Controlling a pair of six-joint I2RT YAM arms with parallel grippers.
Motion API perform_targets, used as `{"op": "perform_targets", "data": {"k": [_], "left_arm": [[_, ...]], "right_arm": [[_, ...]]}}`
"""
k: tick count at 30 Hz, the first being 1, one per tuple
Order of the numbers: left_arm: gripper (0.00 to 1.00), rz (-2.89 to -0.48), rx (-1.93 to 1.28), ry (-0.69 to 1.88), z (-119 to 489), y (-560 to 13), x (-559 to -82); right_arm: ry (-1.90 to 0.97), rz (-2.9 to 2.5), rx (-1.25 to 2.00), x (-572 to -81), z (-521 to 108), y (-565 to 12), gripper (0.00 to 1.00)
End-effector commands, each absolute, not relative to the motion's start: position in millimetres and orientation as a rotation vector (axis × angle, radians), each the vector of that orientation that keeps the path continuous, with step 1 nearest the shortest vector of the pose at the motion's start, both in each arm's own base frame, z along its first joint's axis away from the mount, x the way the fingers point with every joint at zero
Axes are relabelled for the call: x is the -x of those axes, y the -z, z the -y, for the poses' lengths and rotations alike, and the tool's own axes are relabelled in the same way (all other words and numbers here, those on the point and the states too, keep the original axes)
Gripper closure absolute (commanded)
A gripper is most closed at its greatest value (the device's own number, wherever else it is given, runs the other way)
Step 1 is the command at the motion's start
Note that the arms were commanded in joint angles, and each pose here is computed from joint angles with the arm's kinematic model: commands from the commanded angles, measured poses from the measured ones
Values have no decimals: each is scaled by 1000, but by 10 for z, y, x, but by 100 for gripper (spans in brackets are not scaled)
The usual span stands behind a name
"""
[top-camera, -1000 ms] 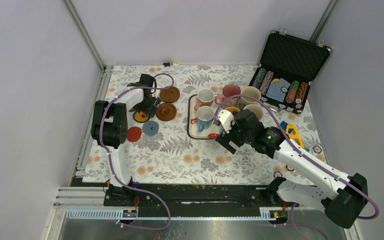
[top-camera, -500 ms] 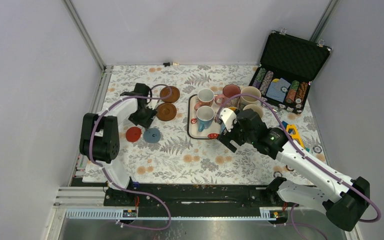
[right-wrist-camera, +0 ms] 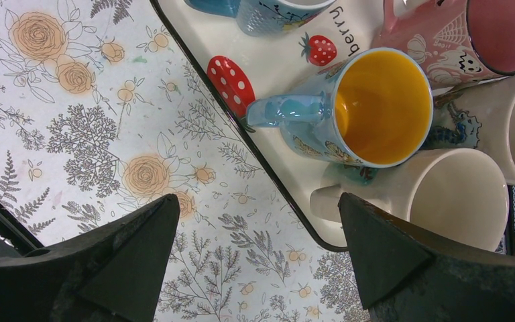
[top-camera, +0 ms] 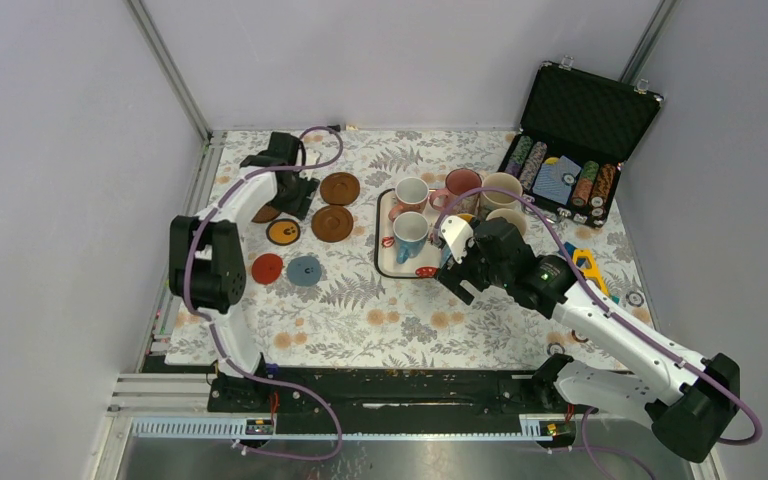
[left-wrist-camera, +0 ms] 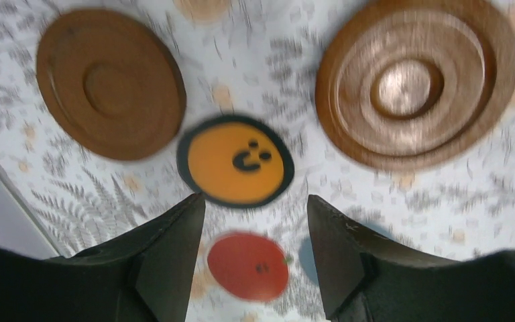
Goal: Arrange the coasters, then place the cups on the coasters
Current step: Move the coaster to the center of the board.
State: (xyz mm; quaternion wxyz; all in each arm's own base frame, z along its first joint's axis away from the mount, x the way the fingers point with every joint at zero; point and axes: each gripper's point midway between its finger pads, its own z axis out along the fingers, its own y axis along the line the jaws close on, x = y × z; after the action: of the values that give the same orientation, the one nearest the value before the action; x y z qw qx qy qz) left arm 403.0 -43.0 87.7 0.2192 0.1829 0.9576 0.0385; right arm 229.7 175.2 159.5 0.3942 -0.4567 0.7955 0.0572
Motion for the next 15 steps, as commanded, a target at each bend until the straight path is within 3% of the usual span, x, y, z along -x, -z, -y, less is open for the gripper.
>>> {"op": "perform_targets", "data": {"k": [1,9,15], "left_arm": [[42,-2627,-442,-134,472,-803,-4438],[44,-2704,-460,-150,484,-351,-4607],[64,-2699,-458,-129,497,-296,-4642]], "right_arm": [[-120,-2009,1126,-2385,-1746,-1607,3],[-109,-2027,1149,-2407,-1760,-1520,3],[-92,-2043,1158,-2430,-1756,-1473,3]]}}
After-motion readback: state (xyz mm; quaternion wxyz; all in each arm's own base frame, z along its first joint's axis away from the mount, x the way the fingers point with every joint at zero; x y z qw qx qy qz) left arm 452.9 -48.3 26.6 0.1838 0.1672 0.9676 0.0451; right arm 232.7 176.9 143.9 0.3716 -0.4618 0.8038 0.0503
